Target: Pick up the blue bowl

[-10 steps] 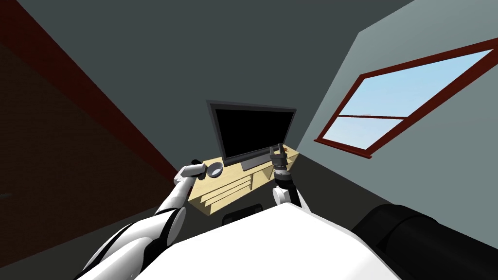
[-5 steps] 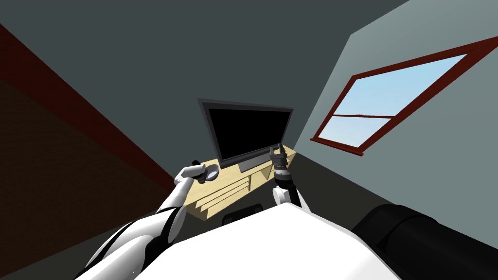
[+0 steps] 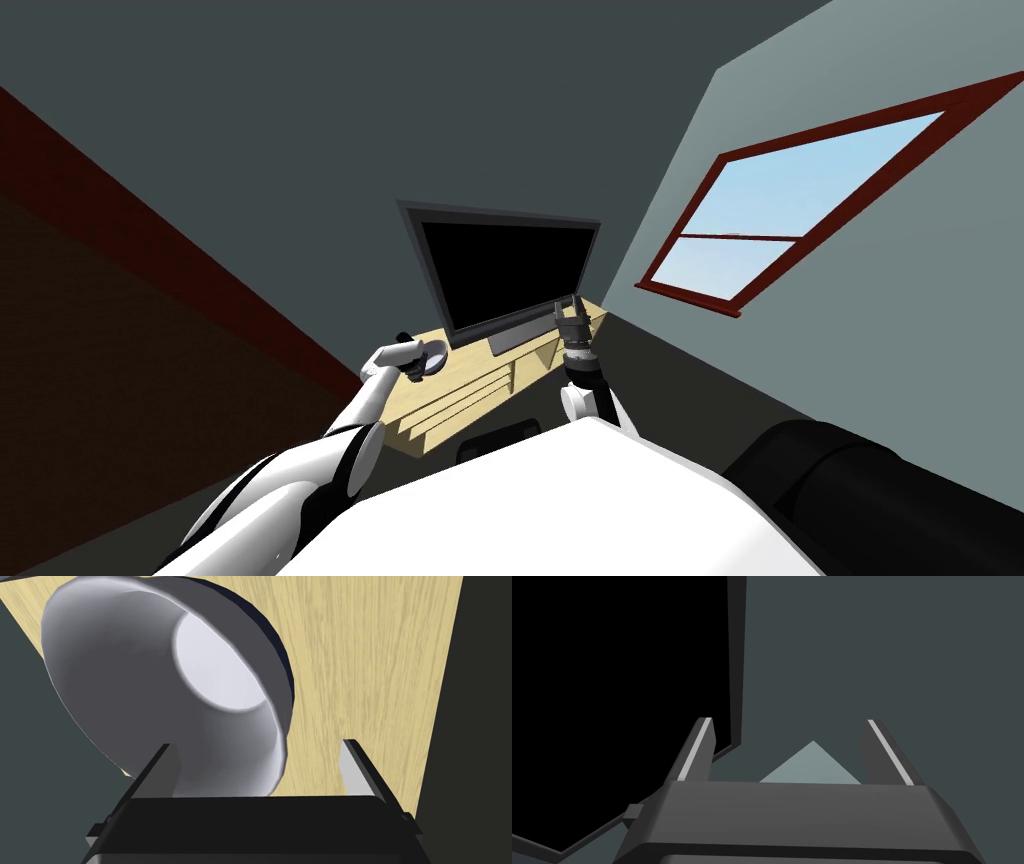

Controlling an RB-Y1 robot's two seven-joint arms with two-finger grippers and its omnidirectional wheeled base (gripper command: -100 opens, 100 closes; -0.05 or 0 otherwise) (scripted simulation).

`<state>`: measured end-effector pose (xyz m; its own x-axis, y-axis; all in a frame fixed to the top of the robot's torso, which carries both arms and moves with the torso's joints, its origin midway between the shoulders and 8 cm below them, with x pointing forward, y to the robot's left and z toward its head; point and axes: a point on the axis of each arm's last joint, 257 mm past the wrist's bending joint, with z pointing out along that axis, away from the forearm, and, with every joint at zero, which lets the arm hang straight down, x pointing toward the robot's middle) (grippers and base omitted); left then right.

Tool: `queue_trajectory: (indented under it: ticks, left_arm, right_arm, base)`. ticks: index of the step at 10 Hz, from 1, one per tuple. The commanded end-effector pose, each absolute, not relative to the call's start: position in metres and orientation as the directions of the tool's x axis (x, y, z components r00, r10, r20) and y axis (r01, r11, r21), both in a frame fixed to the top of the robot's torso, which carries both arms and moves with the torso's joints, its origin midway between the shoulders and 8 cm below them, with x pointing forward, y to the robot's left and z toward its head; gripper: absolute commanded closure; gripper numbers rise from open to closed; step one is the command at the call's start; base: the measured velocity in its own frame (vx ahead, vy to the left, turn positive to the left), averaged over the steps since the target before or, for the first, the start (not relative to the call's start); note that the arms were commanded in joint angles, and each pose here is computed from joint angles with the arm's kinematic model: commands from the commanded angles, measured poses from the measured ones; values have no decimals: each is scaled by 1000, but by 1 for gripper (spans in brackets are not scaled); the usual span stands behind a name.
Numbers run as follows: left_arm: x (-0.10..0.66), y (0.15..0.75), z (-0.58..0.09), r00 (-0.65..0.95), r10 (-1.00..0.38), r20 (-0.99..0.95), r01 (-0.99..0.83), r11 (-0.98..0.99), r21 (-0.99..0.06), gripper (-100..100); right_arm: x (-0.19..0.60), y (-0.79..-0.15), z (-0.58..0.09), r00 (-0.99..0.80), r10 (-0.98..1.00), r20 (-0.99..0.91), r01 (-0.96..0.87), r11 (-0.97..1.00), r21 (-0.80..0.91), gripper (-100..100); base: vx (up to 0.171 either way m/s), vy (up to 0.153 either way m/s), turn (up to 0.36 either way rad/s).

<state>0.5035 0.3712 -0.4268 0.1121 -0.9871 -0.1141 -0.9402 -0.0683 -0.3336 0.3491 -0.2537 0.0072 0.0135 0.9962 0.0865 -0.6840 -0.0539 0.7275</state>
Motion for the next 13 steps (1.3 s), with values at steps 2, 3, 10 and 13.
queue_trajectory:
  ticks: [2,3,10,13]
  left_arm:
    - [501,375,-438,152,-982,-113,-936,-107,-336,-100]
    - [500,375,-441,160,-981,-113,-935,-114,-335,-100]
    - [498,377,-447,177,-978,-113,-933,-130,-335,100]
    - [500,375,-441,160,-981,-113,-935,-114,-335,100]
  right_arm:
    - [349,-254,7,14,996,86,-684,-54,728,0]
    - [349,-254,7,14,996,86,-684,-54,728,0]
    - [349,-254,7,14,996,86,-684,-54,728,0]
    - [349,-254,7,14,996,86,-684,-54,728,0]
  base:
    - [-25,66,-178]
    - [-30,67,-103]
    - [-10,24,-34]
    - [4,-15,57]
